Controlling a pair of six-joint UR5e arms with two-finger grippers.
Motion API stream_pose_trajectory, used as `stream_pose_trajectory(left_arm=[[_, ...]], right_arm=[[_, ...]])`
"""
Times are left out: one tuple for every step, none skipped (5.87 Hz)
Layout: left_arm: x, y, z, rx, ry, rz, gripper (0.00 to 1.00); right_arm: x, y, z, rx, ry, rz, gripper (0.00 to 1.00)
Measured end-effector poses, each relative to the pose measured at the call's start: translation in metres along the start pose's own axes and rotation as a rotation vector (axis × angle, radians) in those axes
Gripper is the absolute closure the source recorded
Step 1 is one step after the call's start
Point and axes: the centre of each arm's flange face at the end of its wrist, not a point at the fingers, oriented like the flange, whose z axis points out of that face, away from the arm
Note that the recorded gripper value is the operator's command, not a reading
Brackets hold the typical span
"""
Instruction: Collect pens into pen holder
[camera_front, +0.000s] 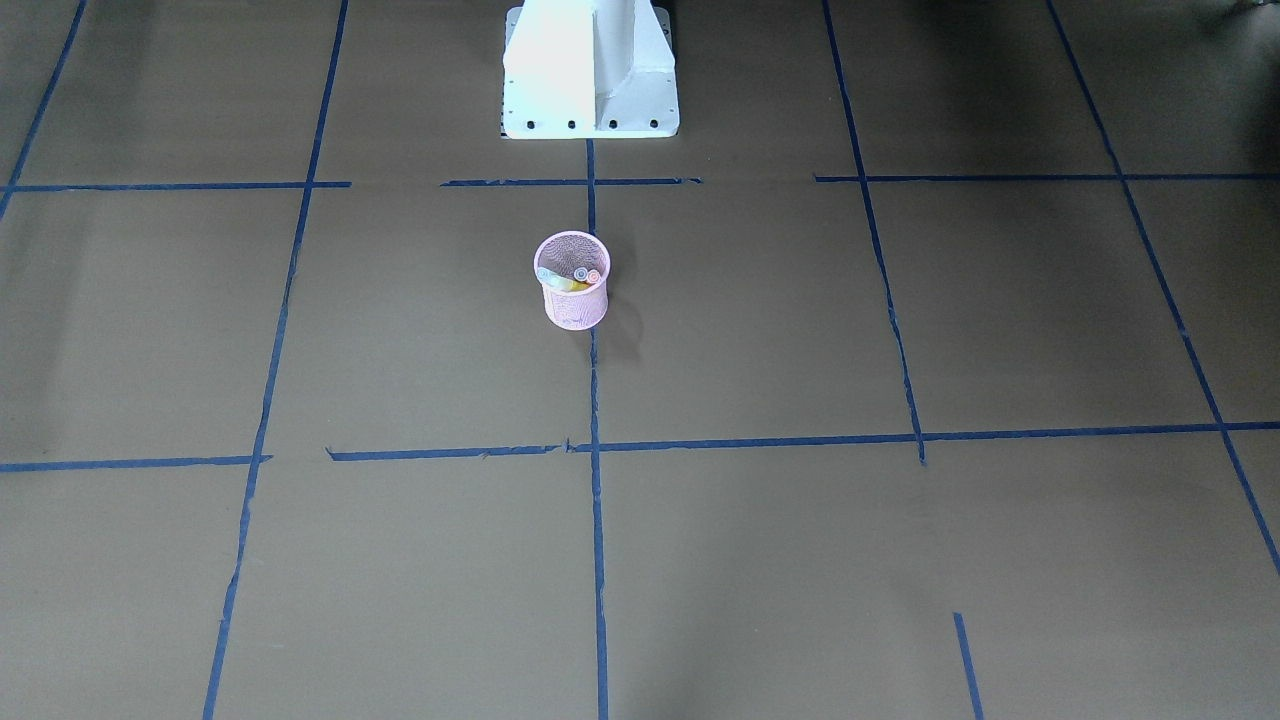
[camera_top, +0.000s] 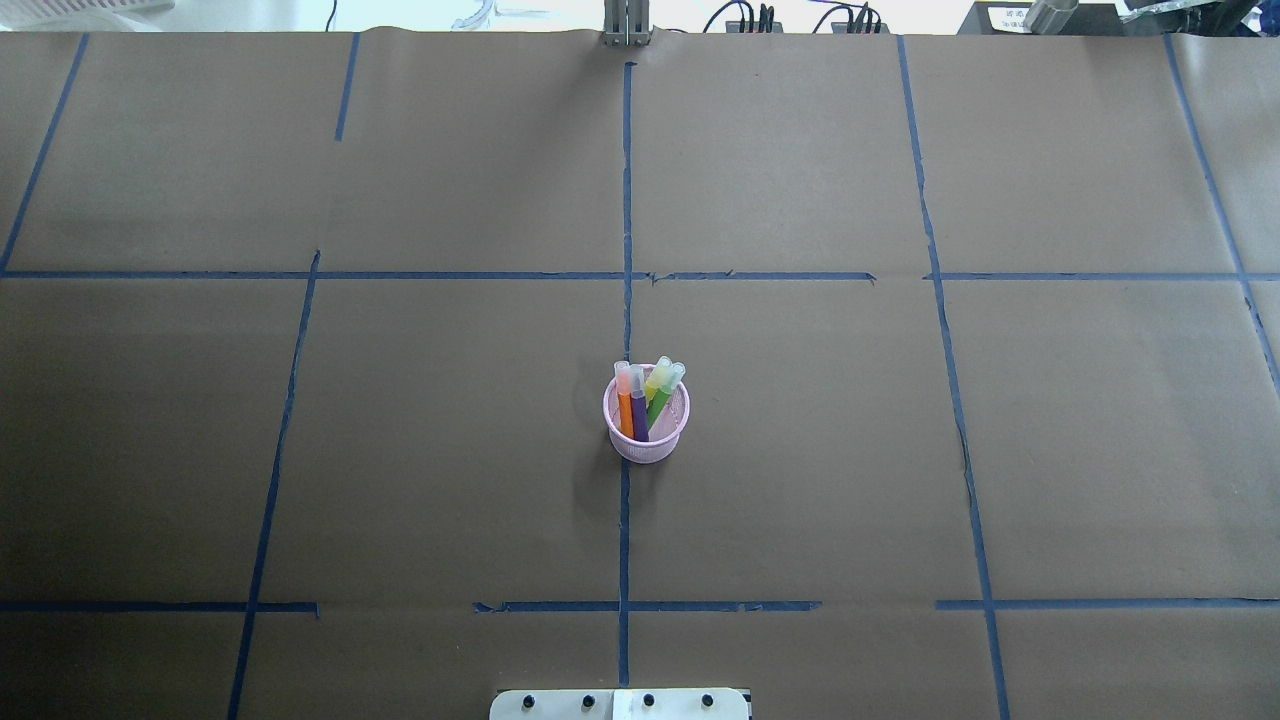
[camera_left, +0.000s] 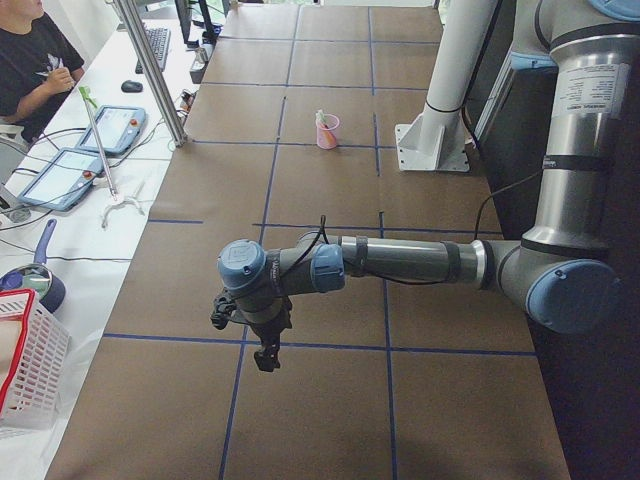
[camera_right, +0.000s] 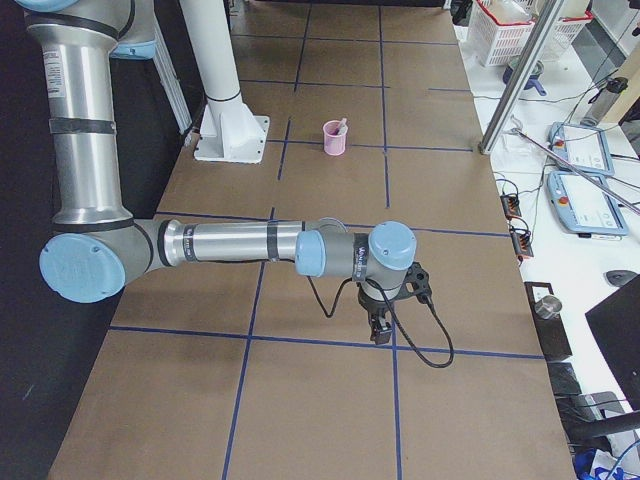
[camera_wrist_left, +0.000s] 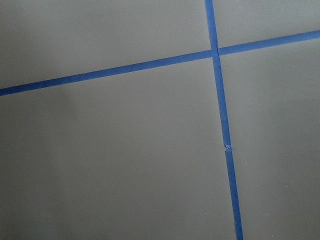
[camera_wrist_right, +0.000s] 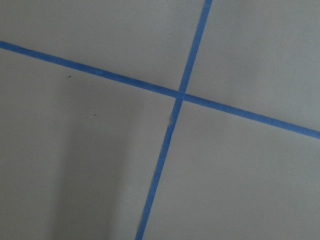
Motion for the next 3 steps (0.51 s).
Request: stream_pose_trajectory(left_arm=[[0.0001, -0.0001, 0.0000, 0.000, 0.000, 0.001, 0.00], [0.0001, -0.0001, 0.0001, 0.000, 0.000, 0.001, 0.00], [0.0001, -0.0001, 0.0001, 0.000, -0.001, 0.001, 0.00]], right_arm=[[0.0011, 0.0010, 0.0009, -0.002, 0.004, 0.000, 0.00], [0.0017, 0.0012, 0.0012, -0.003, 0.008, -0.002, 0.00], [0.0018, 0.0008, 0.0009, -0.002, 0.011, -0.003, 0.00]])
